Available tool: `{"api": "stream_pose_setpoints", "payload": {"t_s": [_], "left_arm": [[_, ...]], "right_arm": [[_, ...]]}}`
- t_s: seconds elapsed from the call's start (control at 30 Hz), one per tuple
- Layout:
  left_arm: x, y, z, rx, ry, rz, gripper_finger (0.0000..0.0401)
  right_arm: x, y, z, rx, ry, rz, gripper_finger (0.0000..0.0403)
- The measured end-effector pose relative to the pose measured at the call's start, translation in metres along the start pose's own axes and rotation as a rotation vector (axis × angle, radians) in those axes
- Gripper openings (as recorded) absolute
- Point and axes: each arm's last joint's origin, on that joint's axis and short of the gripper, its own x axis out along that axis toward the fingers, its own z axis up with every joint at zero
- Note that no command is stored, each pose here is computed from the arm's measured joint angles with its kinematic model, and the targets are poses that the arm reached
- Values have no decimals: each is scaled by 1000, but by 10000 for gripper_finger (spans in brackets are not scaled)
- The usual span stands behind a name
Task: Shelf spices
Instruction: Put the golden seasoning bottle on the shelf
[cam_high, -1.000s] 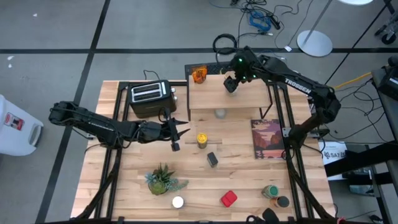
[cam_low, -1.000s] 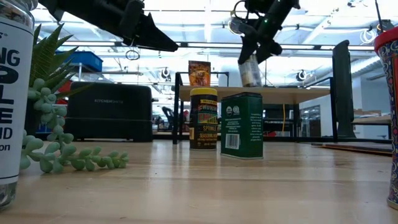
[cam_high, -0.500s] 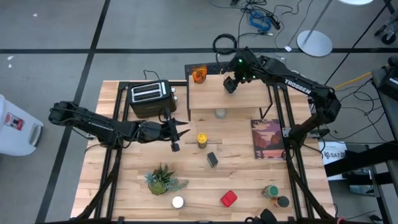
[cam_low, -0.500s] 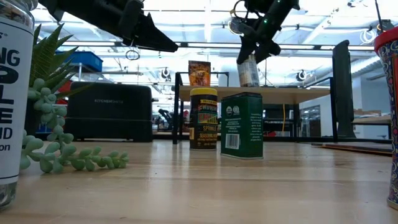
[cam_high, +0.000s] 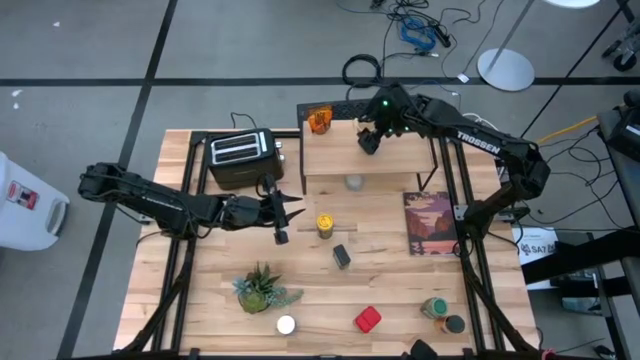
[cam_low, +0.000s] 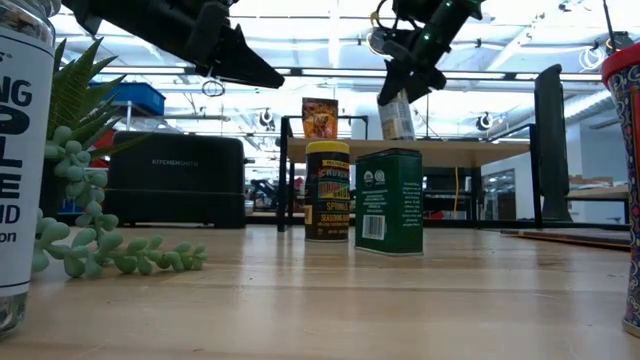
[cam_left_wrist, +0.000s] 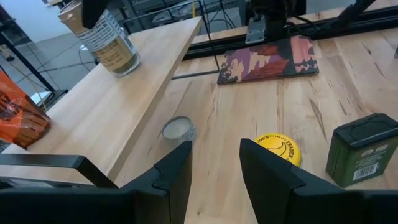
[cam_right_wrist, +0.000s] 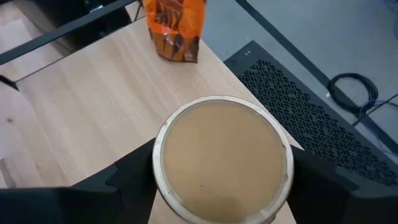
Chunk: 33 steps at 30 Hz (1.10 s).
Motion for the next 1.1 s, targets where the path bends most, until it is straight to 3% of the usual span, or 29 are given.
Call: {"api": "stream_pose_setpoints", "payload": {"t_s": [0.3, 0.87, 1.1], "left_arm": [[0, 0, -2, 8, 21, -2, 144], [0, 0, -3, -14, 26, -5, 144], [0, 0, -3, -15, 28, -6, 144]], "right_arm": [[-2, 1, -1, -27, 4, 6, 283], [-35, 2, -5, -97, -40, 17, 284], [-36, 0, -2, -86, -66, -39, 279]]}}
